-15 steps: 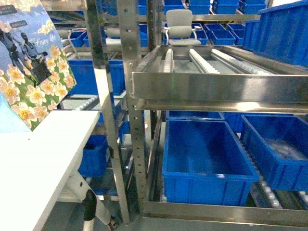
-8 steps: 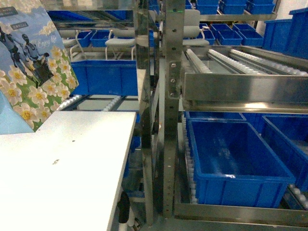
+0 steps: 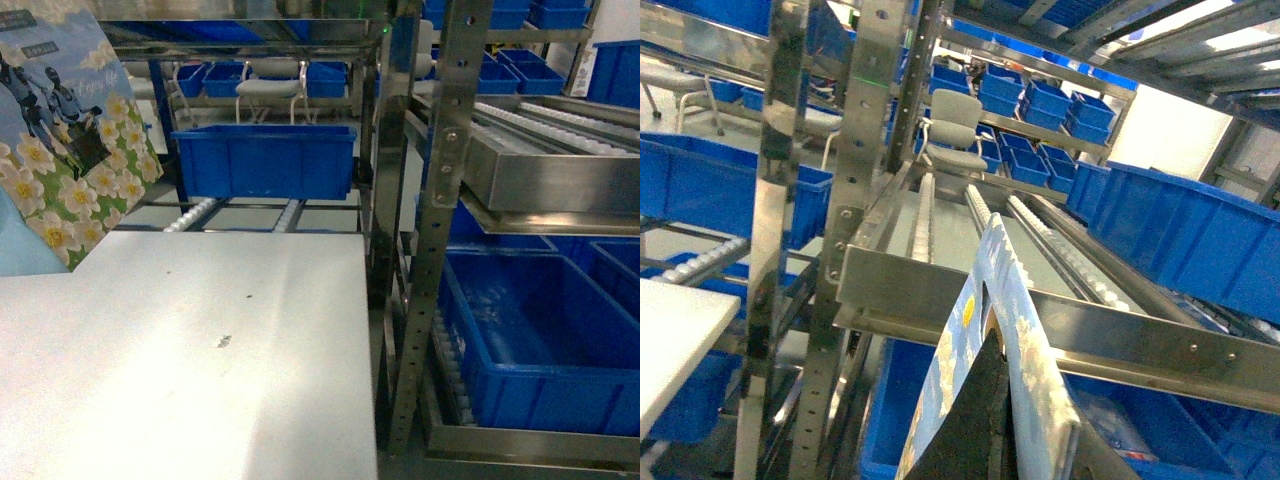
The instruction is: Move flower gift bag to table near conveyor
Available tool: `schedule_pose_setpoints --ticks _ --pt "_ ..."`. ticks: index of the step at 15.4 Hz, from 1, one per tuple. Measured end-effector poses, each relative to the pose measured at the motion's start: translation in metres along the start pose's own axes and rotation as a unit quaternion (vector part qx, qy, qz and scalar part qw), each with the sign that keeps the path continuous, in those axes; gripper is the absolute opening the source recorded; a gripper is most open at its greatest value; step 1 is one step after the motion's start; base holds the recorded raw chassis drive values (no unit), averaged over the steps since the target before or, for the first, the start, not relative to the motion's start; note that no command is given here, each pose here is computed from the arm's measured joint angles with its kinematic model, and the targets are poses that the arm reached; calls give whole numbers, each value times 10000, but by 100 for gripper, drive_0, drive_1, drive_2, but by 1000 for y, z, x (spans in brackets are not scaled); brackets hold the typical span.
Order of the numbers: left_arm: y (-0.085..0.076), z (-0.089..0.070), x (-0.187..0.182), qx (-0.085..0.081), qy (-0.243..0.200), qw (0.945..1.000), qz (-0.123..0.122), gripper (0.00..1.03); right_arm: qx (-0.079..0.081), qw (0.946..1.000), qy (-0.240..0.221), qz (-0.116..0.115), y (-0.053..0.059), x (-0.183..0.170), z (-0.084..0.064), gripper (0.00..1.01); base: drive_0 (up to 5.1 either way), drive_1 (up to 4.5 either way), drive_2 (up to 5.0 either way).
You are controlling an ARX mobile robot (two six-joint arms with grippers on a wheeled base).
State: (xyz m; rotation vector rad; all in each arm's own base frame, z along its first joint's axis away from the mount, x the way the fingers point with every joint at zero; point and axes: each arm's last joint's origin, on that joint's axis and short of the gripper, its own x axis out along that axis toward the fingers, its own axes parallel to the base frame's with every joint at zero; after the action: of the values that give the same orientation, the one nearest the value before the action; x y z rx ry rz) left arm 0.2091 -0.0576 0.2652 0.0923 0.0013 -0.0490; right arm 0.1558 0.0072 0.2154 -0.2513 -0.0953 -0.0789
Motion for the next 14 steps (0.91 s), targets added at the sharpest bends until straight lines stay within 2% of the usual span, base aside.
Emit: schedule_pose_setpoints --ticks 14 --pt "0 0 0 0 0 10000 2 2 0 10000 0 2 0 0 0 2 -503 242 242"
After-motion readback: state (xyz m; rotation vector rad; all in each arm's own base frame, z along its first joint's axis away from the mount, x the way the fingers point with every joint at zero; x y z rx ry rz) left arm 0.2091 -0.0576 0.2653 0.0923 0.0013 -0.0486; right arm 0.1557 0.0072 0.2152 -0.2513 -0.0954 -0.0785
